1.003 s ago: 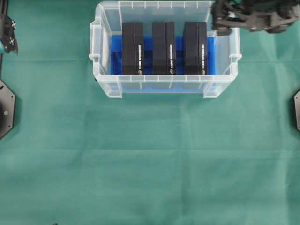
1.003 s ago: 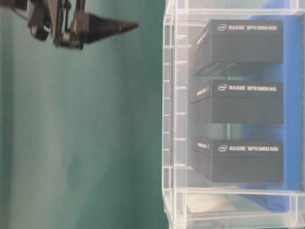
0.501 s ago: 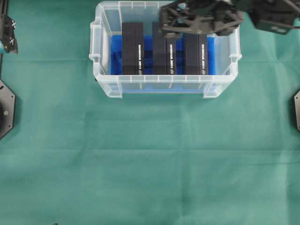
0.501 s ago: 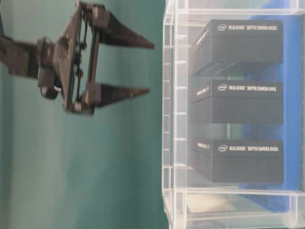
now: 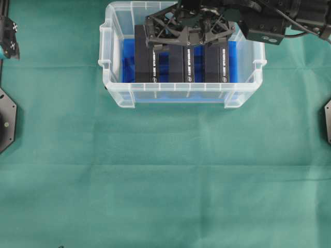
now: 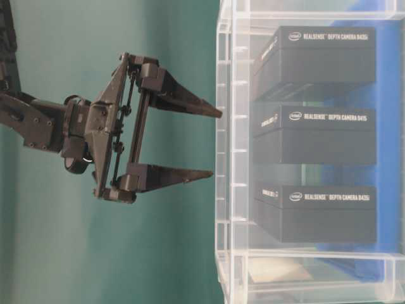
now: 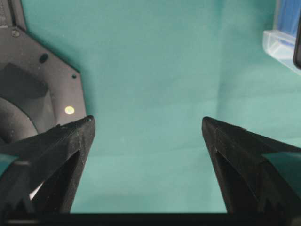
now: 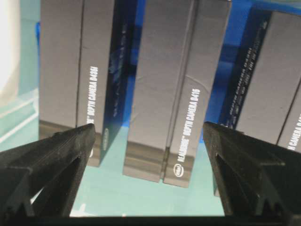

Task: Take out the box from the case.
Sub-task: 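Position the open right gripper above the middle black box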

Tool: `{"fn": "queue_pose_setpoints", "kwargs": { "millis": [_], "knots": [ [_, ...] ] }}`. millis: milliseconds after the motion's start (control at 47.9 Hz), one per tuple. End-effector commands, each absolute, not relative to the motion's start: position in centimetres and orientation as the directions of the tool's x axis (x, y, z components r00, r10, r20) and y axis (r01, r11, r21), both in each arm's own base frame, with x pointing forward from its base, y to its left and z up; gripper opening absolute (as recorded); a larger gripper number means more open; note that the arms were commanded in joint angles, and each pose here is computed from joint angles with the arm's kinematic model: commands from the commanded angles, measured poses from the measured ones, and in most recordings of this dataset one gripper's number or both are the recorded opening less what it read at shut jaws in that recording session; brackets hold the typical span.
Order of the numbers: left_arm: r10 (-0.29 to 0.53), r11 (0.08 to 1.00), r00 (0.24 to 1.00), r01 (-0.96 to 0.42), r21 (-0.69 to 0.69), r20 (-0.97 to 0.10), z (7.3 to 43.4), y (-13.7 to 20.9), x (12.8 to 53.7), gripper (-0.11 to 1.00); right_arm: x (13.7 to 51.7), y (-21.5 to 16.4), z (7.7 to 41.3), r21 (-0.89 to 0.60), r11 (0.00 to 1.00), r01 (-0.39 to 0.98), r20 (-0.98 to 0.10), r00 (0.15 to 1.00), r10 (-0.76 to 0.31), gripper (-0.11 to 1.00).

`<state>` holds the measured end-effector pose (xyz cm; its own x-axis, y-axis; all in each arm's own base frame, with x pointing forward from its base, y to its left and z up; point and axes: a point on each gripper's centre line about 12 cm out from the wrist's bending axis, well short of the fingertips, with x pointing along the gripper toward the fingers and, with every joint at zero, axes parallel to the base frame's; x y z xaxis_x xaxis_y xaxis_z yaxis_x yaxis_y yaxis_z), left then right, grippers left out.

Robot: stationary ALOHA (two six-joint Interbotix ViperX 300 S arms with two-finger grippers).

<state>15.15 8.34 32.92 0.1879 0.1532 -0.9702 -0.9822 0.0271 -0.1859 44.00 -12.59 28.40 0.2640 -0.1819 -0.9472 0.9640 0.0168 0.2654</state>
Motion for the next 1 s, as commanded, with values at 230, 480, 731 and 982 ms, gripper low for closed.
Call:
{"fn": "queue_pose_setpoints", "kwargs": {
  "millis": [230,480,731,982],
  "knots": [
    [0.164,0.027,0.197,-0.980,-0.195,-0.967,33.26,8.46,15.15,0.97,44.02,-12.67,30.04,0.299,0.022,0.954,-0.935,0.297,-0.191,0.94],
    [0.164,0.027,0.197,-0.980,-0.195,-0.967,33.24,8.49,15.19,0.97,44.00,-12.68,29.99,0.296,0.025,0.955,-0.936,0.295,-0.192,0.94],
    [0.163,0.027,0.196,-0.981,-0.194,-0.967,33.23,8.48,15.18,0.97,43.98,-12.77,29.99,0.296,0.024,0.955,-0.936,0.295,-0.194,0.94],
    [0.165,0.027,0.199,-0.980,-0.197,-0.966,33.26,8.47,15.17,0.97,43.98,-12.81,30.04,0.296,0.026,0.955,-0.935,0.295,-0.197,0.94]
  ]
}}
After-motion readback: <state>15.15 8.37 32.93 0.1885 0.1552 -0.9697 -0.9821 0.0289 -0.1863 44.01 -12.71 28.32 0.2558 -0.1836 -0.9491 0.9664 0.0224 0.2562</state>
